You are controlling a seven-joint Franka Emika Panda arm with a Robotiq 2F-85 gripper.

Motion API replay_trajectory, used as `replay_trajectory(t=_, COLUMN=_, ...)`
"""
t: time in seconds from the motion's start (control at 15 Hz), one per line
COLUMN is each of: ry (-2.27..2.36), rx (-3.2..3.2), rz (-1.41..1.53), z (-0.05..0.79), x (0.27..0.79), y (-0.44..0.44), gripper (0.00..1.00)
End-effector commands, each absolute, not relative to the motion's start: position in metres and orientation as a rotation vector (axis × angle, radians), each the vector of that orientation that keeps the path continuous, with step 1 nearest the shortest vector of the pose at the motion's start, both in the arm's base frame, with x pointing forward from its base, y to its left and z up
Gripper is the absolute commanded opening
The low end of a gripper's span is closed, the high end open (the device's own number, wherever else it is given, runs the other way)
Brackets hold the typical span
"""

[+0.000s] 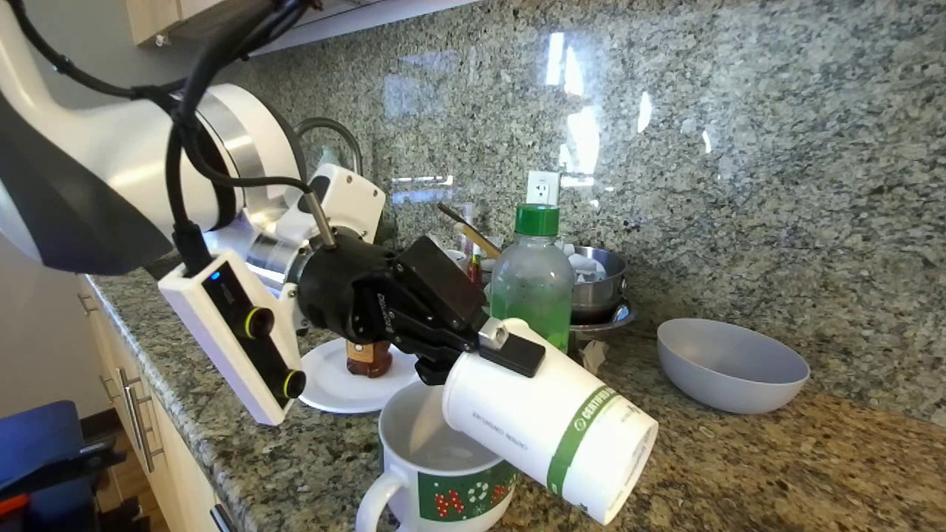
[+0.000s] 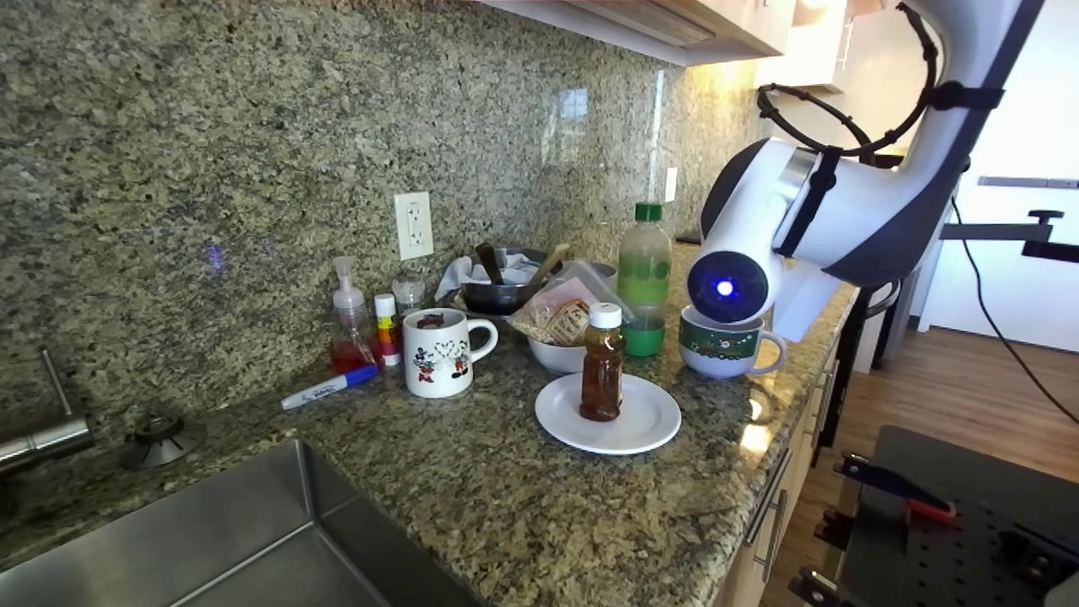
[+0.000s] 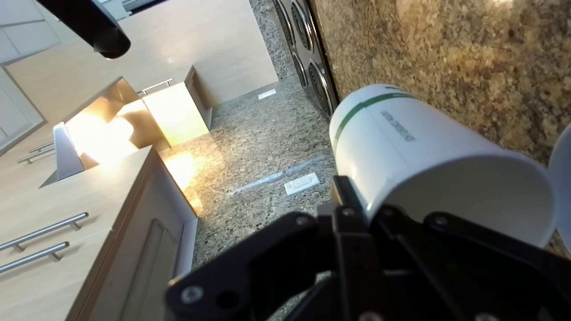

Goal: Pour the contents in the cup into the mug cup

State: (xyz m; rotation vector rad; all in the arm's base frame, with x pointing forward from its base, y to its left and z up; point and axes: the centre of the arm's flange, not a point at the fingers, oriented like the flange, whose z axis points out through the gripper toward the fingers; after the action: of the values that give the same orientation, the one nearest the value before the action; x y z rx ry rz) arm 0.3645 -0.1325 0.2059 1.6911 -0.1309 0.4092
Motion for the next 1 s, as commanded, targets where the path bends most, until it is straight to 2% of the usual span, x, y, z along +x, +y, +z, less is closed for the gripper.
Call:
replay_trajectory(t=0.0, ry=-0.091, rx=1.641, rz=0.446, z=0.1976, x=0.3572, y=-0.1265, gripper=0.03)
replay_trajectory(t=0.93, ry=0.034, rx=1.462, rz=0.573, z=0.1979, x=0.3577, y=-0.1218, gripper=0.03)
